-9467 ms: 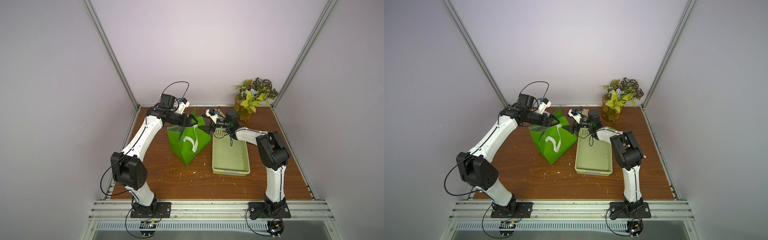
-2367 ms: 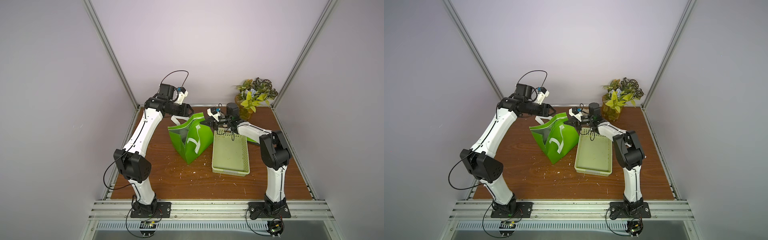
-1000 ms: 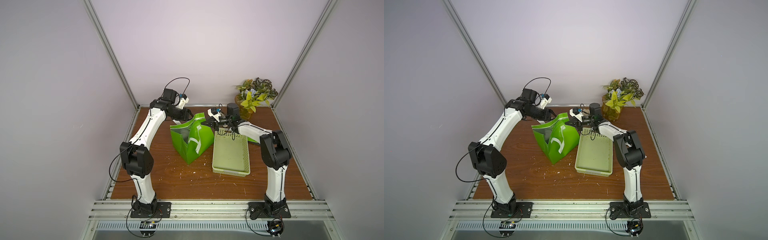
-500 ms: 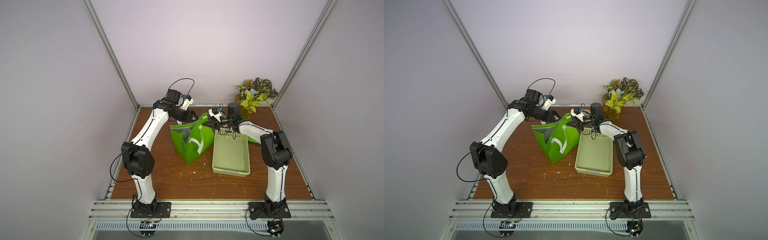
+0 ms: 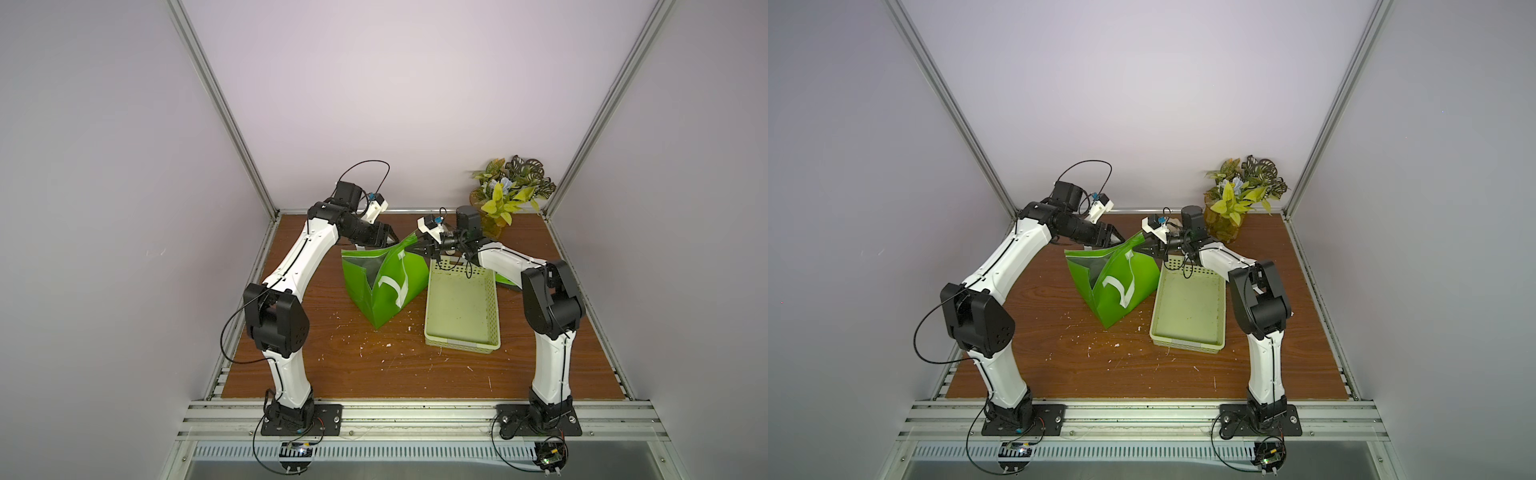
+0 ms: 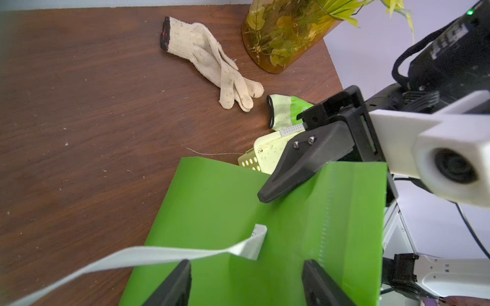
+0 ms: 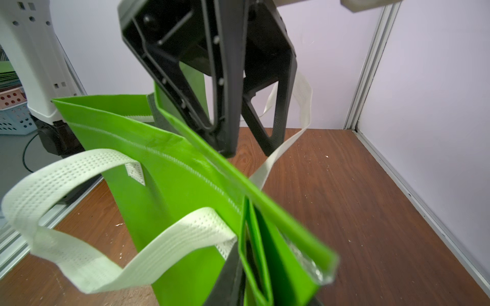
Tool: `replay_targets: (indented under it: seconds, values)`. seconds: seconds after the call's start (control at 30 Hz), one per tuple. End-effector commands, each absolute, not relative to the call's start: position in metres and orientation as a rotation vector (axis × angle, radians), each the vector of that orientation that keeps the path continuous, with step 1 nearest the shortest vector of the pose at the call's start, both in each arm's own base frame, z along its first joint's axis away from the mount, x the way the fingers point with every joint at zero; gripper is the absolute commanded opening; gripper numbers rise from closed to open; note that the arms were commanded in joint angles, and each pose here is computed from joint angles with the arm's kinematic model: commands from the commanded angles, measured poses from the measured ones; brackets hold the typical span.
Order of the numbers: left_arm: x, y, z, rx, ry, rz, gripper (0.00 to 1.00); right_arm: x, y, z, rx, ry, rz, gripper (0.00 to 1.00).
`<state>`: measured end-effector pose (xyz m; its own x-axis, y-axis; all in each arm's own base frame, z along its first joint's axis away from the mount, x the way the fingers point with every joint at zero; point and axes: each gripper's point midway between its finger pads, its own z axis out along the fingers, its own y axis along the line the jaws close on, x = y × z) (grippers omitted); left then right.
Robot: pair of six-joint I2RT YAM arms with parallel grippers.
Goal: Place the ice pack in the delivery bag
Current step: Close the delivery bag at the center of the board.
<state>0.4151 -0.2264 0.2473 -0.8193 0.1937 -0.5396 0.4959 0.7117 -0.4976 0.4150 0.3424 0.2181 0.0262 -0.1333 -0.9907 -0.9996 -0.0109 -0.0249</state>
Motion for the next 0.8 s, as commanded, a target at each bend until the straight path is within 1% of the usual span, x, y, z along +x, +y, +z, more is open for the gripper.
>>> replay_targets:
  seconds: [0.0,0.5,0.77]
  values:
    - [0.404,-0.236,0.274,0.579,2.399,-0.942,0.72,0.418,0.342,0.226,-1.323,1.268,1.127,0.23]
    - [0.392,-0.242,0.271,0.624,2.399,-0.982,0.76,0.421,0.344,0.225,-1.317,1.276,1.13,0.22]
    - [0.391,-0.243,0.261,0.638,2.42,-0.953,0.77,0.423,0.344,0.227,-1.314,1.276,1.133,0.2]
